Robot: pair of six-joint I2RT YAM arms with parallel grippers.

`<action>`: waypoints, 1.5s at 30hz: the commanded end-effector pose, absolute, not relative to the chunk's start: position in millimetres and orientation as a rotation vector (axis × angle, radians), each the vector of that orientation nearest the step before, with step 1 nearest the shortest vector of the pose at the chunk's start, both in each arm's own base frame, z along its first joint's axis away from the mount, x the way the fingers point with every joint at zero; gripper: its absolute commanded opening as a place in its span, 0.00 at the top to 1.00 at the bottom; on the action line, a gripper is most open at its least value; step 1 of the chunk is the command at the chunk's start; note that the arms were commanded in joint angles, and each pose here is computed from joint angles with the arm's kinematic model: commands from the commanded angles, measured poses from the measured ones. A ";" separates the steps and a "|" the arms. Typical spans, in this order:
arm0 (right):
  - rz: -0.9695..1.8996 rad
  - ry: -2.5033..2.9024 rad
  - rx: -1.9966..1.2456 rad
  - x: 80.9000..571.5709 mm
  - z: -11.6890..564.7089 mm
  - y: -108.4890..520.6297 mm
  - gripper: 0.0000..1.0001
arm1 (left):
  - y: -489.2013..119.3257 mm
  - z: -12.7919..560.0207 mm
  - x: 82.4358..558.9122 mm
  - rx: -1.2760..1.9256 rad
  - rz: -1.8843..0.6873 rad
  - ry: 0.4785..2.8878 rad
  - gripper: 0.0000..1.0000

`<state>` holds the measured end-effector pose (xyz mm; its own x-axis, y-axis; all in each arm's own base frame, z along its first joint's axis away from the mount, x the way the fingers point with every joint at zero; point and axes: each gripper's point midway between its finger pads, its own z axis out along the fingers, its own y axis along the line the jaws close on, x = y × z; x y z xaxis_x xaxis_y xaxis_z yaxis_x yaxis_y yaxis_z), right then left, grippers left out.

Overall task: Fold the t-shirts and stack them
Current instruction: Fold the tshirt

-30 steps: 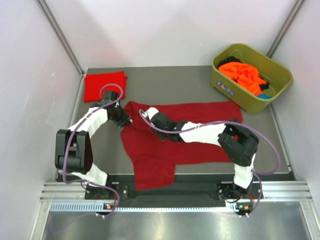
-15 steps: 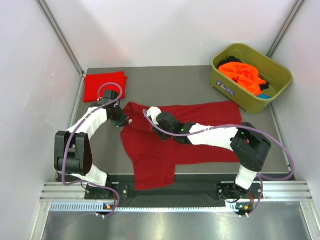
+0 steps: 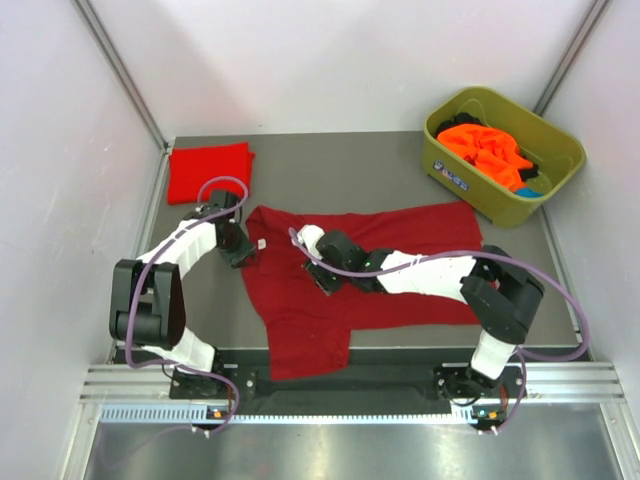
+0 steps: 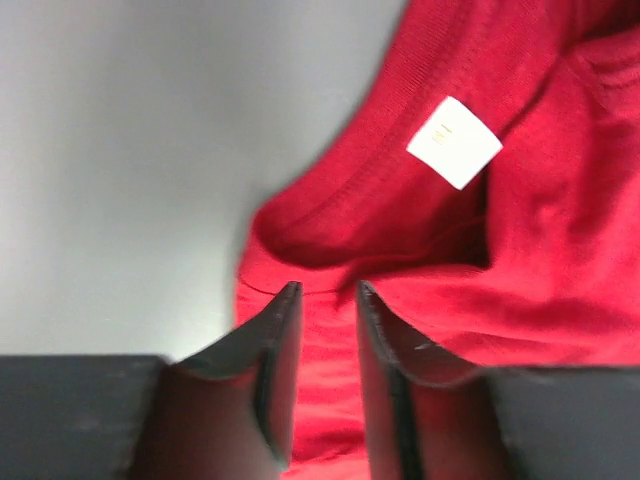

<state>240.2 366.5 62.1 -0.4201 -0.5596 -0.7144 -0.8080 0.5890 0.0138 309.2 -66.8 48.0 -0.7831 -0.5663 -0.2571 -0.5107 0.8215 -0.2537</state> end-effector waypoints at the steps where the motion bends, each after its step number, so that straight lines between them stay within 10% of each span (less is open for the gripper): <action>1: 0.496 2.150 -0.913 243.5 98.4 362.3 0.60 | -50.5 68.1 314.3 -0.798 -0.156 2.593 0.64; 13: 0.365 2.323 -0.210 326.4 104.4 302.1 0.59 | -122.0 86.8 404.1 -0.390 -0.677 2.535 0.54; 26: 0.308 2.278 0.018 440.0 84.7 229.8 0.60 | -118.3 63.9 481.1 -0.339 -0.576 2.538 0.50; 33: 0.135 2.296 0.367 465.3 52.8 159.0 0.62 | -101.5 61.3 506.1 -0.373 -0.441 2.502 1.00; 45: 0.078 2.144 0.616 454.0 79.5 113.7 0.60 | -80.2 71.9 527.4 -0.558 -0.355 2.385 1.00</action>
<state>437.9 125.3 35.9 -0.6195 0.3990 -0.6761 0.3606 0.9096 0.2064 503.0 -90.3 46.8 -0.7741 -0.4282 -0.4663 -0.2769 0.8914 -0.3589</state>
